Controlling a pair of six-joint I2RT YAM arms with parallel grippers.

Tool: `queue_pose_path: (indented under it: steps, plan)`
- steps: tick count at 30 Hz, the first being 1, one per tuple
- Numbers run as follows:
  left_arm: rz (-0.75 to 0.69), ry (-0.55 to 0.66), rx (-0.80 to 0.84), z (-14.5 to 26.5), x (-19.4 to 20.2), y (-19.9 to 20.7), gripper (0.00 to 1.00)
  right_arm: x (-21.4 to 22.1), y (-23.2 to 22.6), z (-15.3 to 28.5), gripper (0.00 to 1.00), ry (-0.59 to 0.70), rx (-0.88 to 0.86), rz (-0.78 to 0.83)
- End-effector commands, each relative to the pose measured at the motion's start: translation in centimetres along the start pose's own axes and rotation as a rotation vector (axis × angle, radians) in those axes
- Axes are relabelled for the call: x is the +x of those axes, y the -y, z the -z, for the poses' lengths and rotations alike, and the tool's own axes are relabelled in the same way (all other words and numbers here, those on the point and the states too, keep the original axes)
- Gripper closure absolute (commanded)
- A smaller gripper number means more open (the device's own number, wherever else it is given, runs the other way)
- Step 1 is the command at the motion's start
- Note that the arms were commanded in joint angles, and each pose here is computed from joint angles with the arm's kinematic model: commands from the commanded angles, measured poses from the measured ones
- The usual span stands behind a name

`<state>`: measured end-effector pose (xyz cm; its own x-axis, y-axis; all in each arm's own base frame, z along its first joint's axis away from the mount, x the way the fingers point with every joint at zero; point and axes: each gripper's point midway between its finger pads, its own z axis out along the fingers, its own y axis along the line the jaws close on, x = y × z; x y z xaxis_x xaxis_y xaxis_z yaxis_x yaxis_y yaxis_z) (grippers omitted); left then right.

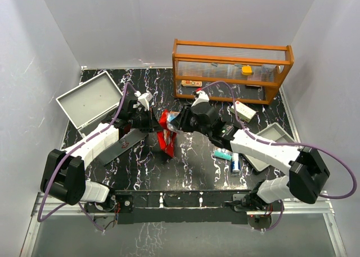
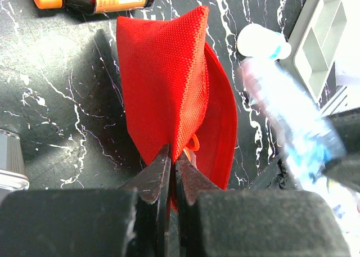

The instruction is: Organize the medicine kit

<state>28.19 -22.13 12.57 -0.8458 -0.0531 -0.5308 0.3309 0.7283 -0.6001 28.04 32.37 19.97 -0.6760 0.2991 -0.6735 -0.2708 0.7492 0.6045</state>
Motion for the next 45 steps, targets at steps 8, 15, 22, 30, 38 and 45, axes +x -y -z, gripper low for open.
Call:
queue_pose_path:
  steps: [8,15,22,30,38,45]
  plan:
    - [0.001,-0.007,0.01,0.0,0.2,0.3,1.0,0.2,-4.8,-1.4,0.73,0.004,-0.253,-0.064]
    - [0.011,-0.003,0.013,0.0,0.1,0.3,1.0,0.7,-2.0,-1.7,0.7,-0.002,-0.105,-0.094]
    - [0.008,-0.004,0.011,0.0,0.1,0.3,1.0,-0.8,0.2,0.9,0.52,0.014,0.042,0.013]
    - [0.008,-0.004,0.014,0.0,0.1,0.4,1.0,1.4,4.1,2.1,0.21,-0.028,0.156,0.039]
    - [0.016,-0.02,0.009,-0.4,0.3,0.1,1.0,3.9,3.6,0.1,0.19,-0.077,0.058,-0.07]
    - [0.017,-0.023,0.01,-0.4,0.3,0.1,1.0,4.0,1.5,-0.5,0.28,-0.08,-0.131,-0.153]
